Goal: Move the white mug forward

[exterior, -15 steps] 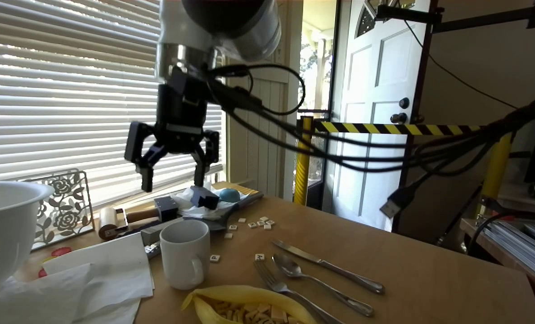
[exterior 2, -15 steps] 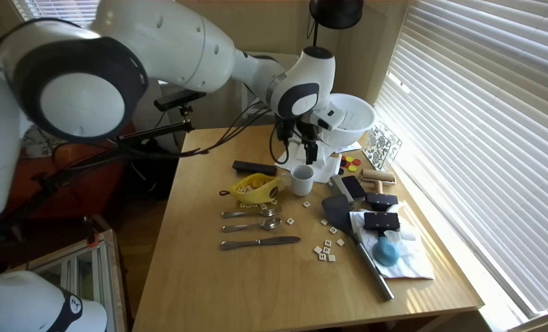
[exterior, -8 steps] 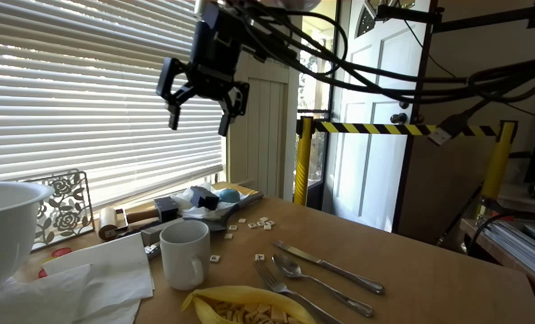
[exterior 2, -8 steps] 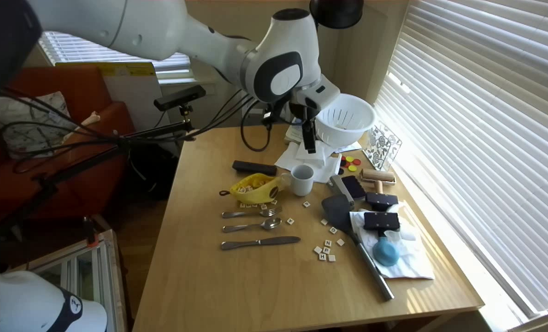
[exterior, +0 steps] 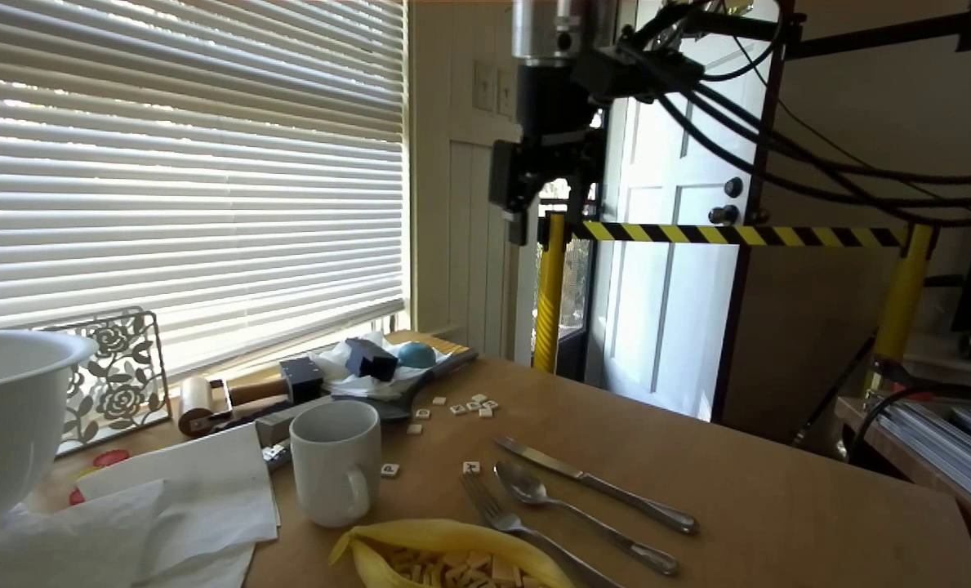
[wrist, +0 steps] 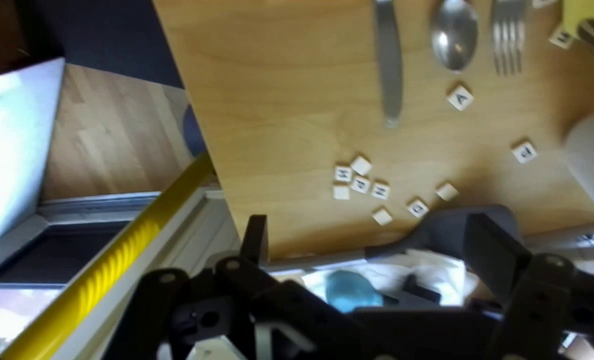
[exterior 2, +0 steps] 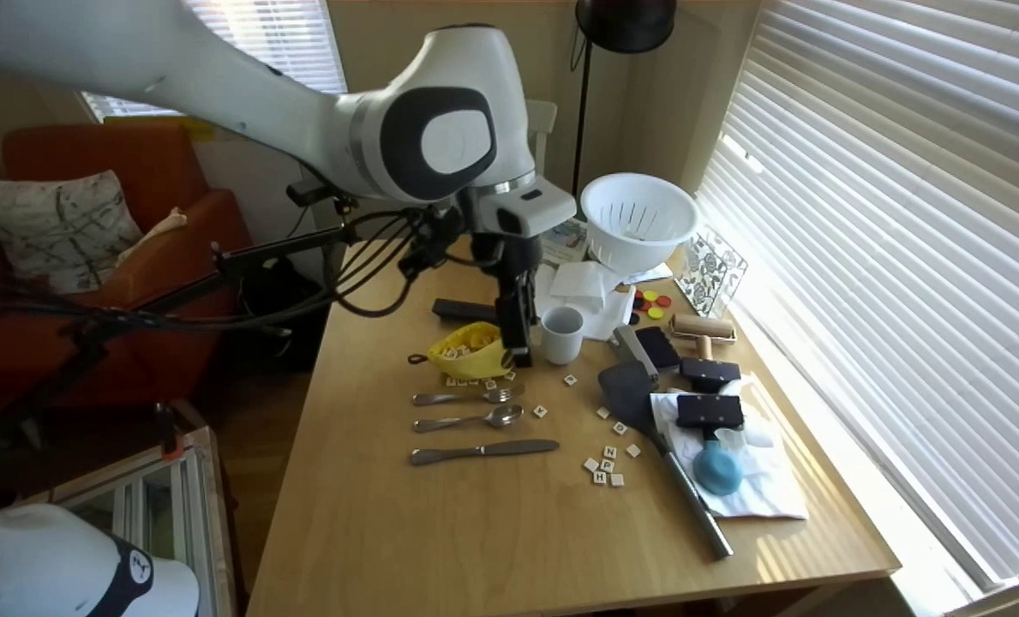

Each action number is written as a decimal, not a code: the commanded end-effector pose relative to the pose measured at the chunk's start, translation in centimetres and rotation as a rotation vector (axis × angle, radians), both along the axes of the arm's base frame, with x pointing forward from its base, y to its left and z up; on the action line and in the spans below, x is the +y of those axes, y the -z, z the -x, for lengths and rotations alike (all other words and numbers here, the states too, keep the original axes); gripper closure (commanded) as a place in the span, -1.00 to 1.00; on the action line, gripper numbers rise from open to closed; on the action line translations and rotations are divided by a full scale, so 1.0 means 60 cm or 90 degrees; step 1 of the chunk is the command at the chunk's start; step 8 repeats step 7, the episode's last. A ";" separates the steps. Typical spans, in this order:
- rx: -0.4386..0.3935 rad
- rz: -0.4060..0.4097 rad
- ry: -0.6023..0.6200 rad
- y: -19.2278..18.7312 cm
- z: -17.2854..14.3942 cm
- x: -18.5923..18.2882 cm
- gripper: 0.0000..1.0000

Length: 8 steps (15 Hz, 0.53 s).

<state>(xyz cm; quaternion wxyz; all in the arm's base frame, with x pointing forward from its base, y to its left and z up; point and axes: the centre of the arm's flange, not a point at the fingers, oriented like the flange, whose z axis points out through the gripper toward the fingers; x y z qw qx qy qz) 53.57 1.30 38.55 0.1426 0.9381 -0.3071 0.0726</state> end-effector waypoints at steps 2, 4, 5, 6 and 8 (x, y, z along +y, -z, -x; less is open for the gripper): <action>0.102 -0.053 -0.016 -0.049 0.116 -0.032 -1.00; 0.075 -0.017 -0.003 -0.035 0.083 -0.020 -1.00; 0.072 -0.016 -0.002 -0.039 0.083 -0.021 -1.00; 0.074 -0.015 -0.002 -0.036 0.083 -0.020 -1.00; 0.077 -0.014 -0.003 -0.031 0.082 -0.018 -1.00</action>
